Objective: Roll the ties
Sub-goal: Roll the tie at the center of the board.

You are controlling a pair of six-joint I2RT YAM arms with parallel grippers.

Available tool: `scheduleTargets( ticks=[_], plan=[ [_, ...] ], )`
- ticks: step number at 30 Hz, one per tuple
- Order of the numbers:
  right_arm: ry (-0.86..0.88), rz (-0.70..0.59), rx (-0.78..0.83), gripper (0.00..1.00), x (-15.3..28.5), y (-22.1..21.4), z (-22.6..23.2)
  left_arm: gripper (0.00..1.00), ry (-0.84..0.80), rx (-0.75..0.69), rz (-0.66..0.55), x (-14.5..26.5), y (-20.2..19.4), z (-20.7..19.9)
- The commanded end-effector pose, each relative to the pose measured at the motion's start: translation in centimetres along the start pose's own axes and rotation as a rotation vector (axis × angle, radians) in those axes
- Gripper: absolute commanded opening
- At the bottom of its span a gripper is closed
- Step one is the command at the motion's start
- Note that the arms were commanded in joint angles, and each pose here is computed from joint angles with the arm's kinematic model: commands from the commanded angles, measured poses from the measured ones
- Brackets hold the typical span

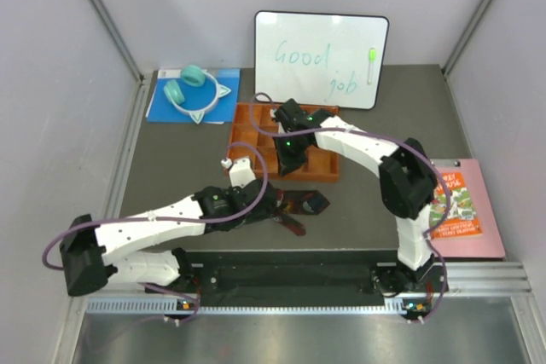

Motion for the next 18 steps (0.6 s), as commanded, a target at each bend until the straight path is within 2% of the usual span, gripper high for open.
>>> scheduleTargets(
  ticks=[1,3,8,15,18],
  plan=[
    [0.118,-0.107,-0.028,0.12,3.5,-1.9,2.1,0.51,0.046,-0.039,-0.093,1.5,3.0,1.7],
    [0.157,-0.11,-0.043,0.12,4.2,-3.5,2.7,0.51,0.075,-0.027,-0.101,1.4,4.2,2.4],
    [0.263,-0.151,-0.056,0.12,5.0,-3.9,4.0,0.51,0.043,-0.001,-0.104,1.0,5.5,3.0],
    [0.295,-0.117,-0.079,0.08,2.8,-3.8,5.1,0.51,0.021,0.024,-0.074,-0.4,6.0,3.4],
    [0.293,-0.109,-0.081,0.07,1.8,-4.0,5.2,0.61,-0.001,0.023,-0.072,-0.8,6.0,3.4]
  ],
)
Point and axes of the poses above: each gripper's point midway between its finger pads, its own x axis back along the fingers, its own z axis along the line the jaws close on, y = z × x, the point moved 9 cm from there along x, back along the fingers, and after that the axes turned 12 degrees about x, right-handed, at the moved point
